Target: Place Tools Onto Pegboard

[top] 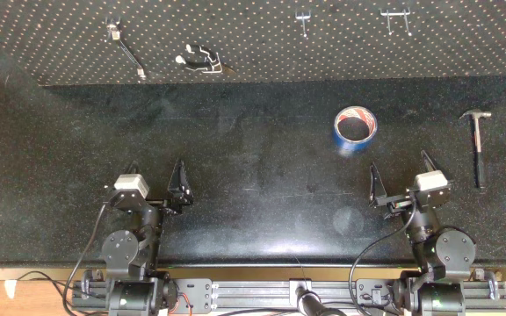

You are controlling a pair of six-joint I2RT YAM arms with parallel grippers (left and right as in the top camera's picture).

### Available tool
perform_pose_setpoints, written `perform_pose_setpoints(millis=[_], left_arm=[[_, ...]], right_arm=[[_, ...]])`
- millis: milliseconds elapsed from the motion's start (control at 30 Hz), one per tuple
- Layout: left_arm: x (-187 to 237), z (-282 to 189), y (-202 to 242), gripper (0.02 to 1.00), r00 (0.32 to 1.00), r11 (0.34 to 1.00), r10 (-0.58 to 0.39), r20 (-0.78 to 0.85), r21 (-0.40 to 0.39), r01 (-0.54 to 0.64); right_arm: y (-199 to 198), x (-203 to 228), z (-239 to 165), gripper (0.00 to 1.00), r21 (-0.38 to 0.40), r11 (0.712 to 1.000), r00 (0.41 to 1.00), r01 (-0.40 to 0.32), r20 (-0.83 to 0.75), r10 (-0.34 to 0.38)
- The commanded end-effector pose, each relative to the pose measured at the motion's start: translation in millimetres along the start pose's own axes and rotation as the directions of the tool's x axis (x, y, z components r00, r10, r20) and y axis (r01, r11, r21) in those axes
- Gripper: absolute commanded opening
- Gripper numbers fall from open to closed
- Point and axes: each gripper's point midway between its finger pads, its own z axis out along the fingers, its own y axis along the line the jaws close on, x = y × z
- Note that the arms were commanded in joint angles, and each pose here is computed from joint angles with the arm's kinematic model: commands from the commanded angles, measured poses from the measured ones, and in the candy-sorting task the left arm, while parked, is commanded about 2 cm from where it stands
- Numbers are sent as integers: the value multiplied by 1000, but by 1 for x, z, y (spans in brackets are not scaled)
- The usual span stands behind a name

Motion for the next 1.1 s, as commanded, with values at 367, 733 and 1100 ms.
perform_pose_setpoints(millis=[367,733,1100], left_arm=[[1,0,1,996,1000,1000,22,2,-2,-22],[1,0,1,996,995,995,95,2,-1,-95],[1,0,1,996,995,995,95,2,-1,-95]], right_arm=[[1,1,0,976,-5,1000,1000,-12,-3,12],[1,1,0,976,-5,1000,1000,-12,-3,12],[-8,2,0,976,48,999,1000,-8,-6,8]])
